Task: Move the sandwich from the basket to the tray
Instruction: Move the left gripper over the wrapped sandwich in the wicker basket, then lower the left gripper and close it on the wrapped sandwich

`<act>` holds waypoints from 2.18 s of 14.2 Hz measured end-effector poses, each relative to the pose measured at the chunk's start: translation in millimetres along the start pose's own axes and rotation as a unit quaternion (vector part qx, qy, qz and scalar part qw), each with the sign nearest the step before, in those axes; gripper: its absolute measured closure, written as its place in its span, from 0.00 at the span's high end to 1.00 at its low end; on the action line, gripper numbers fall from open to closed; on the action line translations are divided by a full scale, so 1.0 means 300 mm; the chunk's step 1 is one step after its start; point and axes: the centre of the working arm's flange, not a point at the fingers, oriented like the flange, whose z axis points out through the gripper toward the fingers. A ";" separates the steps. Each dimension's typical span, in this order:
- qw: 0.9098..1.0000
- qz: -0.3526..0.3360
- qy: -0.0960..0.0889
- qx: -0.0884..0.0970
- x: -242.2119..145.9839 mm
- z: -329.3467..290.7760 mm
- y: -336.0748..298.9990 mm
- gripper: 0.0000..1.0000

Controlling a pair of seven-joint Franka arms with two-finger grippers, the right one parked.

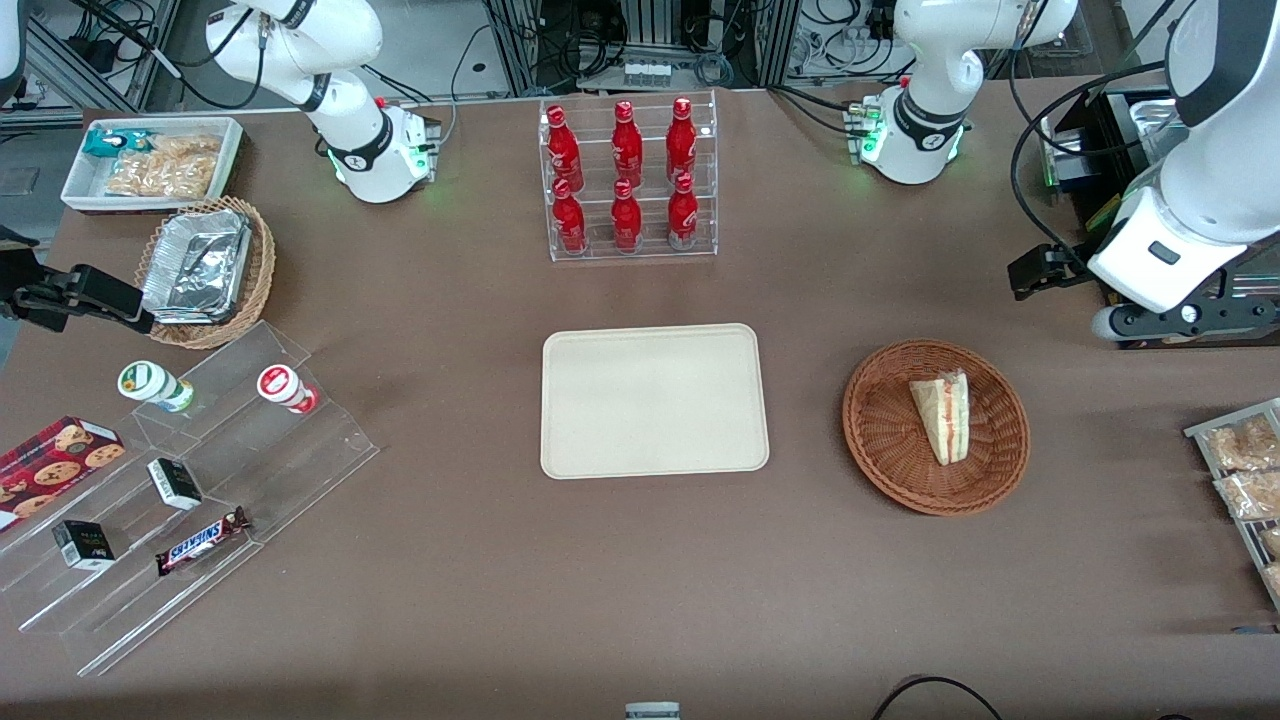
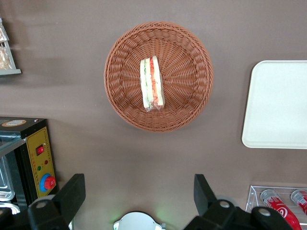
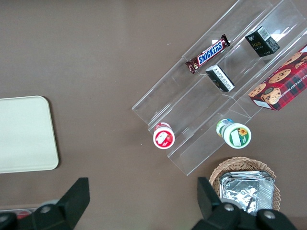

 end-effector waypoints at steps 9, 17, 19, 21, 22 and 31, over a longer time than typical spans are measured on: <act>1.000 -0.012 -0.023 0.003 0.011 0.037 -0.045 1.00; 0.995 -0.072 -0.065 0.011 0.124 0.306 -0.264 1.00; 0.993 -0.105 -0.047 0.013 0.161 0.430 -0.276 1.00; 0.988 -0.149 -0.037 0.012 0.182 0.548 -0.263 1.00; 0.986 -0.162 -0.032 0.011 0.188 0.596 -0.253 1.00; 0.981 -0.192 0.017 -0.007 0.220 0.893 -0.078 1.00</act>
